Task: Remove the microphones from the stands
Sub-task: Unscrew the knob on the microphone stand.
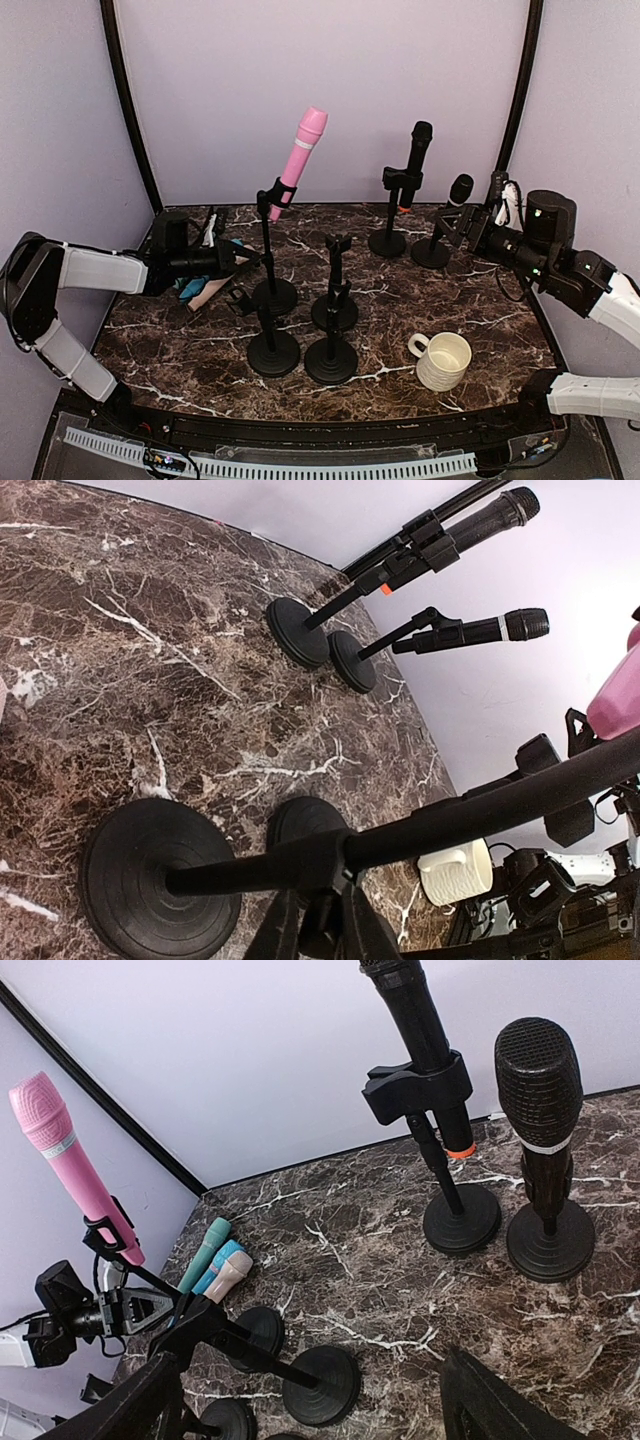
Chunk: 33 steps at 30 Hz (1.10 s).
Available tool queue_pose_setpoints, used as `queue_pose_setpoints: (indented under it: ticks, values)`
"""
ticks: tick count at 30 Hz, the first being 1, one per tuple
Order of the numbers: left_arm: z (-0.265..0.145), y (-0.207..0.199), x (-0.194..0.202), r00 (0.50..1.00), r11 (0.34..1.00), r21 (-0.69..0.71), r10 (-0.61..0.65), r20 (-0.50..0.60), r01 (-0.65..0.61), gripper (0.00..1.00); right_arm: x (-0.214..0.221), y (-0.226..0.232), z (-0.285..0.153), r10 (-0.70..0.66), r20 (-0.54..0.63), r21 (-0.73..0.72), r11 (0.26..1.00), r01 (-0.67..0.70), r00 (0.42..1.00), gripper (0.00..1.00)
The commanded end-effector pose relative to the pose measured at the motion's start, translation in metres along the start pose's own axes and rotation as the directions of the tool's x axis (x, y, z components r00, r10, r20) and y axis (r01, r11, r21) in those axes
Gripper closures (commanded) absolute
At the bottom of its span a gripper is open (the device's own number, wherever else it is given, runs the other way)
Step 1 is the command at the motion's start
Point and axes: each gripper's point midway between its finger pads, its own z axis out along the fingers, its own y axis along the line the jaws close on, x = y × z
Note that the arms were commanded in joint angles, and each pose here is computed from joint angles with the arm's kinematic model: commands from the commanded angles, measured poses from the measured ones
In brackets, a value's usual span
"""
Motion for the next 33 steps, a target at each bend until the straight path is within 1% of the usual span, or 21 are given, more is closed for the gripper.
queue_pose_setpoints:
  ticks: [1, 8, 14, 18, 22, 24, 25, 26, 28, 29, 30, 32, 33]
  values:
    - [0.000, 0.015, 0.017, 0.995, 0.994, -0.045, -0.097, -0.032, 0.096, 0.87, -0.004, -0.001, -0.002, 0.006, 0.018, 0.000, 1.000, -0.006, 1.000, 0.10]
    - [-0.004, 0.031, 0.030, 0.983, 0.977, -0.130, -0.175, -0.053, 0.167, 0.92, -0.004, -0.003, -0.004, -0.003, 0.017, 0.014, 1.000, 0.003, 1.000, 0.10]
    - [-0.002, 0.036, 0.047, 0.960, 0.959, -0.129, -0.265, -0.089, 0.252, 0.93, -0.005, -0.003, -0.004, -0.003, 0.020, 0.014, 1.000, 0.003, 1.000, 0.10]
    - [-0.003, 0.039, 0.053, 0.953, 0.953, -0.138, -0.283, -0.103, 0.269, 0.93, -0.004, -0.003, -0.005, -0.002, 0.015, 0.016, 1.000, 0.001, 1.000, 0.10]
    - [-0.003, 0.041, 0.055, 0.957, 0.957, -0.146, -0.268, -0.112, 0.251, 0.92, -0.003, -0.006, -0.008, 0.006, 0.023, 0.022, 1.000, -0.006, 1.000, 0.10]
    - [-0.004, 0.040, 0.049, 0.968, 0.965, -0.152, -0.230, -0.100, 0.214, 0.87, -0.004, -0.006, -0.009, 0.008, 0.028, 0.022, 1.000, -0.008, 1.000, 0.10]
    - [-0.004, 0.039, 0.042, 0.975, 0.969, -0.161, -0.205, -0.081, 0.190, 0.83, -0.004, -0.006, -0.009, 0.007, 0.028, 0.022, 1.000, -0.008, 1.000, 0.10]
    - [-0.006, 0.036, 0.037, 0.984, 0.975, -0.164, -0.162, -0.077, 0.148, 0.81, -0.004, -0.006, -0.009, 0.004, 0.027, 0.022, 1.000, -0.004, 1.000, 0.10]
    - [-0.010, 0.029, 0.020, 0.995, 0.982, -0.176, -0.078, -0.053, 0.068, 0.73, -0.005, -0.005, -0.009, -0.005, 0.023, 0.022, 1.000, 0.005, 1.000, 0.10]
    - [-0.012, 0.027, 0.012, 0.998, 0.980, -0.194, -0.050, -0.045, 0.040, 0.66, -0.005, -0.005, -0.009, -0.008, 0.021, 0.023, 1.000, 0.008, 1.000, 0.10]
    - [-0.015, 0.020, 0.004, 0.999, 0.981, -0.195, 0.012, -0.038, -0.019, 0.60, -0.006, -0.005, -0.009, -0.010, 0.020, 0.025, 1.000, 0.010, 1.000, 0.10]
    - [-0.023, 0.011, -0.013, 0.994, 0.969, -0.223, 0.104, -0.022, -0.106, 0.53, -0.005, -0.005, -0.008, -0.013, 0.017, 0.027, 1.000, 0.013, 1.000, 0.10]
    - [-0.029, 0.005, -0.024, 0.990, 0.960, -0.242, 0.142, -0.001, -0.138, 0.51, -0.005, -0.005, -0.008, -0.013, 0.017, 0.028, 1.000, 0.013, 1.000, 0.10]
